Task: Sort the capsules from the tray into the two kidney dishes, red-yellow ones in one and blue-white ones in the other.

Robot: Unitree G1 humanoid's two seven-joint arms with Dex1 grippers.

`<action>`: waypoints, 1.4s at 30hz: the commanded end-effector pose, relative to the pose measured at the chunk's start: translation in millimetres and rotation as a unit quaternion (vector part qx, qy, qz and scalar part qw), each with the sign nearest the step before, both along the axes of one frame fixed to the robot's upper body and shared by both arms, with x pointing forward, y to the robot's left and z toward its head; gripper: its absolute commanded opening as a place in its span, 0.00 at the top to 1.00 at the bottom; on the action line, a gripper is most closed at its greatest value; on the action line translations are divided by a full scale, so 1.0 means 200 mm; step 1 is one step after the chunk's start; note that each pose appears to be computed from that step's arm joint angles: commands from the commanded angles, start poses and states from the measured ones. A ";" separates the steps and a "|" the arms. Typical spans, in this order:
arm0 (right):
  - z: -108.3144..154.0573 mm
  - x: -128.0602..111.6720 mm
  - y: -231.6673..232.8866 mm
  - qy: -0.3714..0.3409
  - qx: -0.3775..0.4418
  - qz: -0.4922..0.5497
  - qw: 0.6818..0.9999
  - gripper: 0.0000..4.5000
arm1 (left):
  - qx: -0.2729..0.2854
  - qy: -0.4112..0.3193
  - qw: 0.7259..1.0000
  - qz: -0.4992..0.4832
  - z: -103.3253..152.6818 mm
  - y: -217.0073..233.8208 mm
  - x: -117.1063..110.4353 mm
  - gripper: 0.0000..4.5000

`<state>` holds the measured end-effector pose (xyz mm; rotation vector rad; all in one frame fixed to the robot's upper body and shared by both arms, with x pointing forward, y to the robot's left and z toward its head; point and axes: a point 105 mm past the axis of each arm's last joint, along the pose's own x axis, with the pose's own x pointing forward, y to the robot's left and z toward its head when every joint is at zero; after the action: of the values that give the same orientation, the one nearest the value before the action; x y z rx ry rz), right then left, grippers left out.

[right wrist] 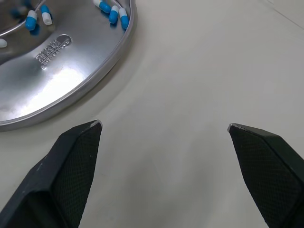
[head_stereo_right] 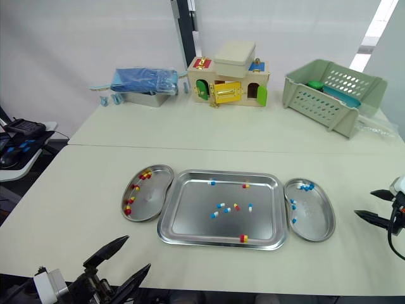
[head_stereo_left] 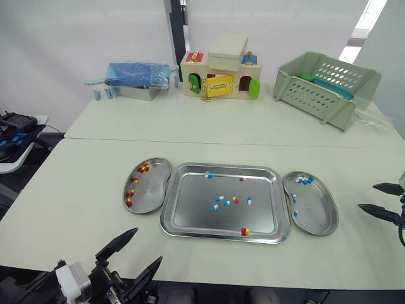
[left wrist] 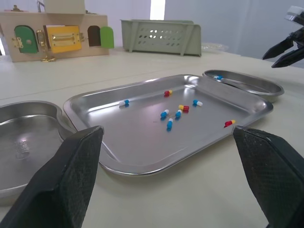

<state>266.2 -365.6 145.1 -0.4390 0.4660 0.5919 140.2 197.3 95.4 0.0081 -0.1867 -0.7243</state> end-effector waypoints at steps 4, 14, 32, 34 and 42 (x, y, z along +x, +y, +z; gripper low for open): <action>0.35 0.12 0.47 -0.055 0.002 0.175 0.983 0.00 | 0.011 -0.007 1.000 0.000 0.01 0.00 -0.03 0.00; 0.31 0.25 1.24 -0.033 0.018 0.344 0.938 0.00 | -0.002 -0.015 0.999 0.033 0.03 -0.01 -0.03 0.00; 0.03 0.45 1.76 -0.066 -0.066 0.398 0.913 0.21 | 0.003 -0.063 0.994 0.085 -0.02 -0.03 -0.05 0.00; 0.02 0.44 1.79 -0.068 -0.068 0.405 0.909 0.36 | 0.001 -0.058 0.994 0.090 -0.03 -0.03 -0.06 0.00; -0.01 0.45 1.90 -0.069 -0.069 0.419 0.903 0.50 | 0.001 -0.058 0.994 0.096 -0.03 -0.02 -0.07 0.00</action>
<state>352.3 6.7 129.0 -0.7895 0.2279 1.3644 130.6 193.9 88.3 0.0761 -0.2852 -0.5449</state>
